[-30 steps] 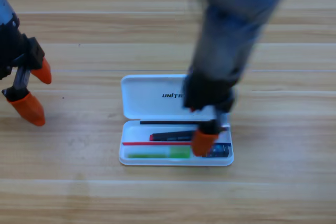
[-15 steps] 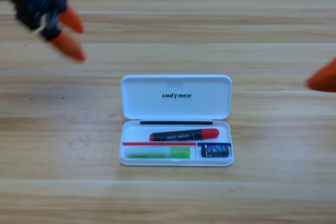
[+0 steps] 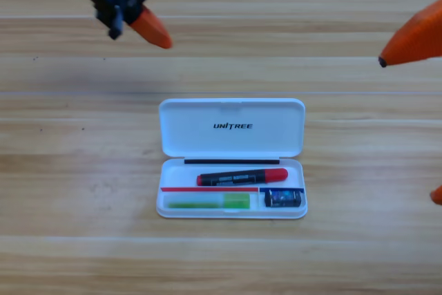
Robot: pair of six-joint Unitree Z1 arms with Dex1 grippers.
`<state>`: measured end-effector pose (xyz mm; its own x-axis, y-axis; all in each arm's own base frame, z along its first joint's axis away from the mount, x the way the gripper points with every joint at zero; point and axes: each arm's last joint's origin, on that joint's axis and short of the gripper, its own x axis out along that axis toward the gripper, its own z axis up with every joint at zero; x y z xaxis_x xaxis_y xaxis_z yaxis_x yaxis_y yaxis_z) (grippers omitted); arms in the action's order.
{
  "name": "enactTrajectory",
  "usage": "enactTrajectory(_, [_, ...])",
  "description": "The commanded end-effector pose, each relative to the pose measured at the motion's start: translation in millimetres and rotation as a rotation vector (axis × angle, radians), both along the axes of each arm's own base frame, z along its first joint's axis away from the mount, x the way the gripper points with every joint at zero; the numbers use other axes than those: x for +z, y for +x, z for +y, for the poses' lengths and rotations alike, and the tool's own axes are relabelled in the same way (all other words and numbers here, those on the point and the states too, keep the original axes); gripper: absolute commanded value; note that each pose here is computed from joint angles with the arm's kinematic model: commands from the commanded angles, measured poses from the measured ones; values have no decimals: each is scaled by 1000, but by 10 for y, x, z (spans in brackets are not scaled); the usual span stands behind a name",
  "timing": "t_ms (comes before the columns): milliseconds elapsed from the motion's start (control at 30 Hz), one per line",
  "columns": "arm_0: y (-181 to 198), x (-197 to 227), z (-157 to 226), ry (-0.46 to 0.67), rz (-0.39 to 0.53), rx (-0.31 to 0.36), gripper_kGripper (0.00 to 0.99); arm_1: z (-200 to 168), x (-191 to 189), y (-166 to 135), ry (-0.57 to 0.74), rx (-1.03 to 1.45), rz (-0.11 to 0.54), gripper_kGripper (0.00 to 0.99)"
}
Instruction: Clean up eraser and pencils
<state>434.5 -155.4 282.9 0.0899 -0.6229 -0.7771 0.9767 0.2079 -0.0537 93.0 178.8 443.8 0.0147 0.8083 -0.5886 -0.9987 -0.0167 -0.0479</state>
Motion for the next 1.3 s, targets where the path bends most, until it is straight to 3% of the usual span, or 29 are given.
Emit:
enactTrajectory(33, [258,-657,-35,-36,121,-27,0,274,-274,92,-73,63,84,990])
enactTrajectory(233, [323,-976,-150,-82,199,-52,0,339,-348,133,-87,65,91,990])
enactTrajectory(467, [312,-1152,-279,-139,283,-84,0,353,-383,181,-102,18,29,990])
enactTrajectory(800, [125,-1249,-447,-161,408,-192,0,376,-415,191,-107,20,36,990])
enactTrajectory(1300, [-151,-1444,-671,-126,492,-261,0,375,-441,186,-112,24,43,990])
